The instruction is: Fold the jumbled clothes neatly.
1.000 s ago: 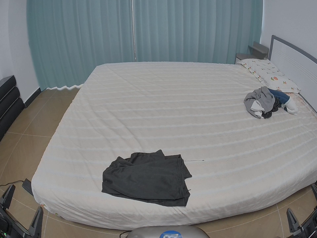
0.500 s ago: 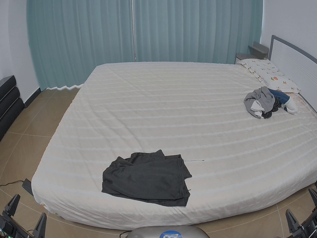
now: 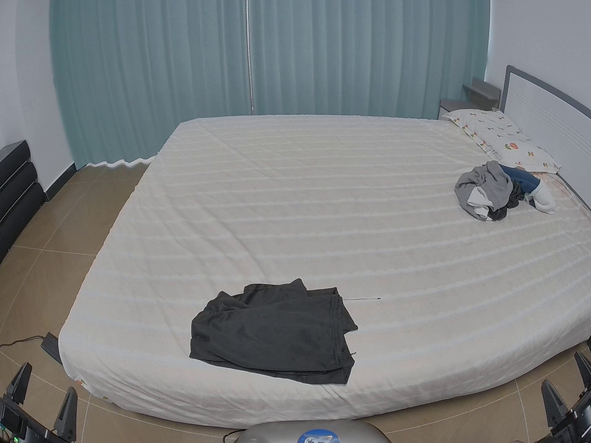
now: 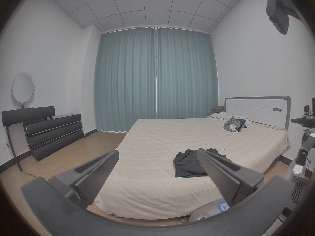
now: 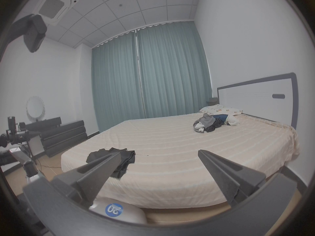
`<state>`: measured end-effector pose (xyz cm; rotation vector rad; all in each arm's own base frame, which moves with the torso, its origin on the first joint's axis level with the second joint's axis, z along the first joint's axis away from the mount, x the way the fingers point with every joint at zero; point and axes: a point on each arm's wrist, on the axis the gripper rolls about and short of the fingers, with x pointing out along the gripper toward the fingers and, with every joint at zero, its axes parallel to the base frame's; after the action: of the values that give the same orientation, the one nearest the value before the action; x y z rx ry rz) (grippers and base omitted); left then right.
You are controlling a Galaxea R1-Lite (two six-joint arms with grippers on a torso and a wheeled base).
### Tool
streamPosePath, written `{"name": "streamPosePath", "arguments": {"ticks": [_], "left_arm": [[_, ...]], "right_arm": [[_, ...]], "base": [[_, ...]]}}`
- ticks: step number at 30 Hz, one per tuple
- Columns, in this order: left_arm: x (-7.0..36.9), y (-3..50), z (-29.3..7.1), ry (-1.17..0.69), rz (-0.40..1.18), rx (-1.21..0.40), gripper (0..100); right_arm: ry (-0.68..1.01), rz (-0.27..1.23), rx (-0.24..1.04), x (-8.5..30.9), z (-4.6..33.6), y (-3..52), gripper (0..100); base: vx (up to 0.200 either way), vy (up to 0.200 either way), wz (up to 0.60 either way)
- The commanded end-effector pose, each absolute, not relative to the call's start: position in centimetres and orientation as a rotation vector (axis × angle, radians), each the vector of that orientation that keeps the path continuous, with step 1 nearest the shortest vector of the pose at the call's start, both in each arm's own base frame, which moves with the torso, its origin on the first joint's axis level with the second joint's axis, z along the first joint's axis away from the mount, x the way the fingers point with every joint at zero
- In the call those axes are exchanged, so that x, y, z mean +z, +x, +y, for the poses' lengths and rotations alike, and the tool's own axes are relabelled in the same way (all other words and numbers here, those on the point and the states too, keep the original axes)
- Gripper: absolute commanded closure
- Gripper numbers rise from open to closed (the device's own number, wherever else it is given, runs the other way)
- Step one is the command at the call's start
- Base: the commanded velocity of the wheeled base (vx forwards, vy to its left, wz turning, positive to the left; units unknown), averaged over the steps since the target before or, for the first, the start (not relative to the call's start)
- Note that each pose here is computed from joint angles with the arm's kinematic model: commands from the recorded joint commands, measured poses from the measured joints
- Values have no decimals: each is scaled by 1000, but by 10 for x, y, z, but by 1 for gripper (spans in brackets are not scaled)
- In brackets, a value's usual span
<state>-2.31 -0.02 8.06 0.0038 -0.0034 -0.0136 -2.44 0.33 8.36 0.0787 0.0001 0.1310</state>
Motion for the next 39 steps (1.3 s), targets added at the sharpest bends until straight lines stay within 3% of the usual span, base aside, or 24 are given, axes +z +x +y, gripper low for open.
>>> {"name": "streamPosePath", "arguments": {"ticks": [1,4,7,17,39], "left_arm": [[75,-23,0,-3,0,-11,0],[76,-23,0,-2,-2,-11,0],[76,-23,0,-3,-2,-9,0],[76,-23,0,-15,-2,-2,0],[75,-23,0,-29,1,3,0]], "right_arm": [[-50,-116,145,93,4,-26,0],[-43,-104,167,87,4,-24,0],[106,-5,163,84,4,-26,0],[-40,-12,66,79,2,-24,0],[-14,1,26,76,1,-23,0]], "base": [[0,0,0],[0,0,0],[0,0,0],[0,0,0],[0,0,0]]}}
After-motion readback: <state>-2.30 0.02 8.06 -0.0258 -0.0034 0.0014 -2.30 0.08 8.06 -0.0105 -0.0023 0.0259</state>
